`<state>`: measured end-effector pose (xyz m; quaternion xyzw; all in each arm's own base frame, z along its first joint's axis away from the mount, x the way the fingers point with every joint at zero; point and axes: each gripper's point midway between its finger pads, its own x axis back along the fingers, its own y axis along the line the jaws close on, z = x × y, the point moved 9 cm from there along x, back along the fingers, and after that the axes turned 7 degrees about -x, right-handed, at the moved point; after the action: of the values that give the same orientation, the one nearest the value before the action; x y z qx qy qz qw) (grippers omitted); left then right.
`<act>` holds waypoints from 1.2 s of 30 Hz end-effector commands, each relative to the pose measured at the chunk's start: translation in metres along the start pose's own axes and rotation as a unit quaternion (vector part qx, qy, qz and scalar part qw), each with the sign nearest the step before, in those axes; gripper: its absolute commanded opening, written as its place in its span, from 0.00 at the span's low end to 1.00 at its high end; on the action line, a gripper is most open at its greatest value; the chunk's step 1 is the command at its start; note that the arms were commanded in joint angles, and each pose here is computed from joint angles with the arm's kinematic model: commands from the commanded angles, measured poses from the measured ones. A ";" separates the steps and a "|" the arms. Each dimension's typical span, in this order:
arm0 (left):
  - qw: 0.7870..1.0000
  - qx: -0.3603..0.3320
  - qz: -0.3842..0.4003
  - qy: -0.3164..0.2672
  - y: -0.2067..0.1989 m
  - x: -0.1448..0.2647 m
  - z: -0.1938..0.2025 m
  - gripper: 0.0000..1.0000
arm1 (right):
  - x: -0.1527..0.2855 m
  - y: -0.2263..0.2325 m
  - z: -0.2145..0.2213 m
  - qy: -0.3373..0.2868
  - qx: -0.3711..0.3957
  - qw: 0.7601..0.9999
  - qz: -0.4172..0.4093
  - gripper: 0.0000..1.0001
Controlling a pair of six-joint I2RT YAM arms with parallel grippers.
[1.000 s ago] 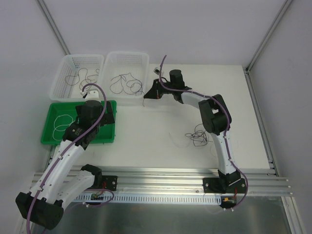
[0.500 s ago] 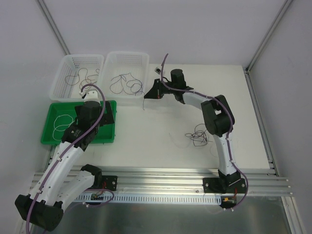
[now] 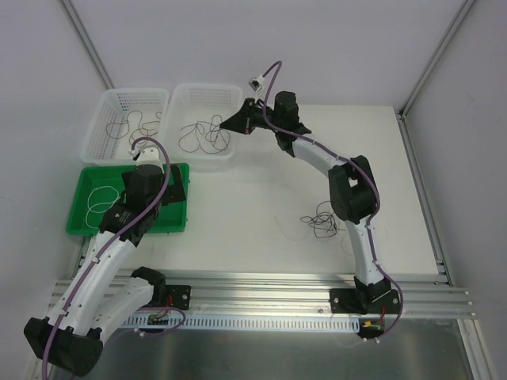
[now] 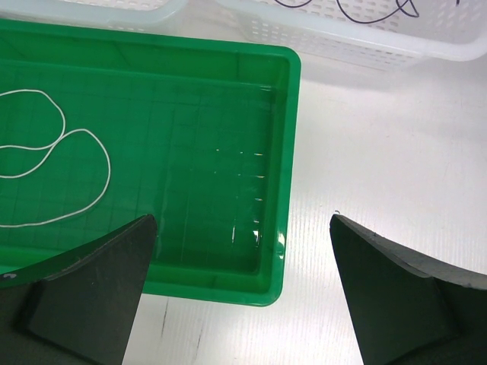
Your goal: Untangle the cables
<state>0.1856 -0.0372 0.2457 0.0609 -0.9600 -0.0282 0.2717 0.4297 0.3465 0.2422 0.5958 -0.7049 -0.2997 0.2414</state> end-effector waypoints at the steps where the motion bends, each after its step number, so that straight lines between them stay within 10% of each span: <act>1: 1.000 0.005 0.003 -0.011 0.002 0.000 -0.002 0.99 | -0.014 0.004 -0.031 -0.086 0.016 0.996 -0.004 0.01; 4: 1.000 0.006 0.004 -0.011 0.002 0.000 -0.002 0.99 | -0.021 -0.006 -0.037 -0.111 0.012 0.994 0.015 0.04; 10: 1.000 0.006 0.008 -0.012 0.001 0.001 -0.002 0.99 | -0.028 -0.023 -0.031 -0.111 0.008 0.992 0.051 0.53; 16: 1.000 0.007 0.010 -0.013 0.001 0.001 -0.001 0.99 | -0.015 -0.015 -0.026 -0.094 0.027 0.992 0.074 0.73; 28: 1.000 0.008 0.006 -0.017 0.003 0.003 -0.001 0.99 | -0.008 0.005 -0.020 -0.016 0.046 0.990 0.133 0.78; 36: 0.999 0.009 0.025 -0.017 0.000 0.004 -0.001 0.99 | 0.075 0.041 0.010 0.007 0.087 0.942 0.323 0.81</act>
<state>0.1820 -0.0375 0.2439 0.0487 -0.9613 -0.0215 0.2703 0.4030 0.3150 0.2167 0.4087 -0.8296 -0.2003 0.3234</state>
